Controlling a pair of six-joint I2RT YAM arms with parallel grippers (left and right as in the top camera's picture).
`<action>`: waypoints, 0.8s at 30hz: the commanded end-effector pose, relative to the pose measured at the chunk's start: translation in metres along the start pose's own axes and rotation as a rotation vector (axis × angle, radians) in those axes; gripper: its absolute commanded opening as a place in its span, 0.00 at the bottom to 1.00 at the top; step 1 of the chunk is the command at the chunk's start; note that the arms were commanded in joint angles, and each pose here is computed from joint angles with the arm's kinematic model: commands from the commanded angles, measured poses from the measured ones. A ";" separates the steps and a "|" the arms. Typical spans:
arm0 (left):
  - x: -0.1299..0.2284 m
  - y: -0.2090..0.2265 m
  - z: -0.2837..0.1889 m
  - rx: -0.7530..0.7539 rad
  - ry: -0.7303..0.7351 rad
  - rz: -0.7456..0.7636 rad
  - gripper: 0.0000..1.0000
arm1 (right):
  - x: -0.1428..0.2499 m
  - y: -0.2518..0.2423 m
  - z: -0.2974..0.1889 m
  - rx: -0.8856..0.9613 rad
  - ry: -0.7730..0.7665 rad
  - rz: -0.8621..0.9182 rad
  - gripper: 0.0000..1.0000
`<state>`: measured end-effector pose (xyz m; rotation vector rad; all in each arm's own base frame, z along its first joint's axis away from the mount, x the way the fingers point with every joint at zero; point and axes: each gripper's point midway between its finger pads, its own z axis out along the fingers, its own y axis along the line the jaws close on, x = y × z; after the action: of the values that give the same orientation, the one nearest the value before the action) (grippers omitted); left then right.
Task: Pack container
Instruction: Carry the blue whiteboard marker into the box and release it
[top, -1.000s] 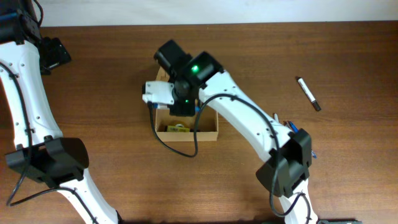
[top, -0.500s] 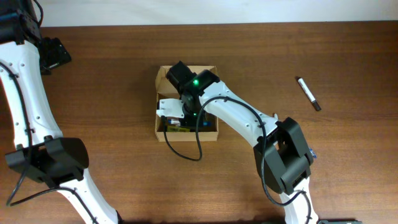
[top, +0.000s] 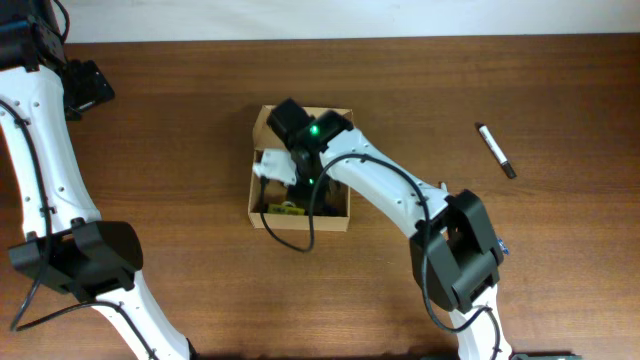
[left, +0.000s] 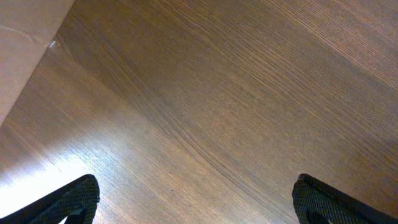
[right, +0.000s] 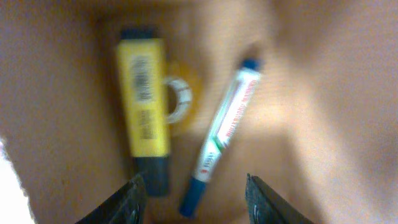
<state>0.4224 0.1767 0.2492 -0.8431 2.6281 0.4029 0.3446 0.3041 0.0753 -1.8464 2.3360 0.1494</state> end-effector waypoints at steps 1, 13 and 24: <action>0.001 0.000 0.005 -0.007 0.012 0.014 1.00 | -0.021 -0.039 -0.073 0.207 -0.068 0.210 0.53; 0.001 0.000 0.005 -0.007 0.012 0.014 1.00 | 0.027 -0.134 -0.215 0.503 -0.226 0.551 0.68; 0.001 0.000 0.005 -0.007 0.012 0.014 1.00 | 0.222 -0.217 -0.157 0.386 -0.045 0.965 0.67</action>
<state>0.4224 0.1767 0.2492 -0.8431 2.6281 0.4029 0.4961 0.0468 0.2336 -0.5447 2.6276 -0.1980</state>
